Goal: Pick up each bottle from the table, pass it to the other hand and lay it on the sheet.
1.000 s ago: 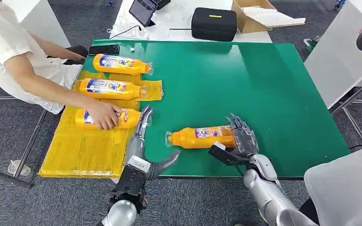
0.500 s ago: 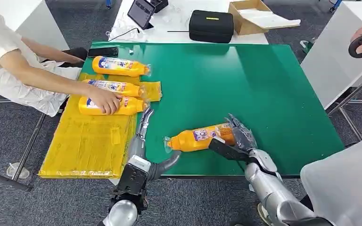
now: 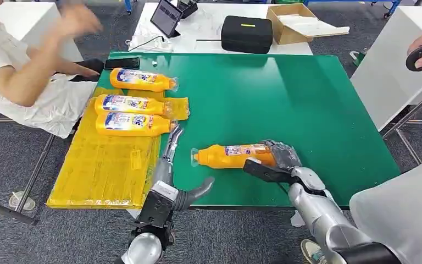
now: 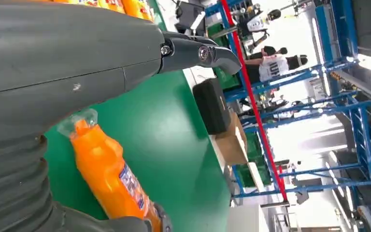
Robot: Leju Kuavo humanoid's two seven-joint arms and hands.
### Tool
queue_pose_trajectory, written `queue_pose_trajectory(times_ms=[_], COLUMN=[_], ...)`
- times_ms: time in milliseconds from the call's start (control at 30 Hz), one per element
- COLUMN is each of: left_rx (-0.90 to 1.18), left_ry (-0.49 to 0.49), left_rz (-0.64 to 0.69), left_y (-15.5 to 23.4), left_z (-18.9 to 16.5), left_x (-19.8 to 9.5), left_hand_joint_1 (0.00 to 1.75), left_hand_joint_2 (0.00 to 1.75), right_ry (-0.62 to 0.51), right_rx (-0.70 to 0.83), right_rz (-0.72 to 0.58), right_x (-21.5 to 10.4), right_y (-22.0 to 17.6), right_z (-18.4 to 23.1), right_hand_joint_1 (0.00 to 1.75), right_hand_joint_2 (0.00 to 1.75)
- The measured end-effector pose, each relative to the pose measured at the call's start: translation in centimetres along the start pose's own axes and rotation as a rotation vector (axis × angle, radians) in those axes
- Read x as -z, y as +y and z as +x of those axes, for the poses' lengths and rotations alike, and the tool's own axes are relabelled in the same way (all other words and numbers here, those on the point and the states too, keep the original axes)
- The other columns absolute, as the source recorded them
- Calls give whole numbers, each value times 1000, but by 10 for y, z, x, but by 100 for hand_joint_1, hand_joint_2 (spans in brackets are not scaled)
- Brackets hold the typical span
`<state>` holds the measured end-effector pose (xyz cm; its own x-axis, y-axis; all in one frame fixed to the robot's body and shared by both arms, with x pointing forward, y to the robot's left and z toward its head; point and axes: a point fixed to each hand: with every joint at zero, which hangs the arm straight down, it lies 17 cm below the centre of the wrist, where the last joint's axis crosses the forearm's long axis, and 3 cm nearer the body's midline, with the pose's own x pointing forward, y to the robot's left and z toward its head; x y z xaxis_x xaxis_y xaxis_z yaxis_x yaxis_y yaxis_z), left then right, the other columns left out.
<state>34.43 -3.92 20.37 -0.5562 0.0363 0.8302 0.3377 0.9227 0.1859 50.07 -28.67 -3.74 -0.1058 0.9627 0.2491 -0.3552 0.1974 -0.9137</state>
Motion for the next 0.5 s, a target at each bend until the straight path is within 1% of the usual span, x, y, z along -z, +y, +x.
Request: queue_pose_trajectory(times_ms=[100, 500], left_rx=[-4, -8], left_ry=[0, 5], left_rz=[-4, -3], left_y=[-1, -2], left_z=[0, -1], left_x=[0, 0], left_hand_joint_1=[0, 0], left_hand_joint_2=[175, 175], right_ry=[2, -12], right_rx=[-35, -67], right_rz=[8, 19], right_x=[1, 0], right_y=[0, 0], right_z=[-2, -3], right_hand_joint_1=[175, 175], right_hand_joint_2=[175, 175])
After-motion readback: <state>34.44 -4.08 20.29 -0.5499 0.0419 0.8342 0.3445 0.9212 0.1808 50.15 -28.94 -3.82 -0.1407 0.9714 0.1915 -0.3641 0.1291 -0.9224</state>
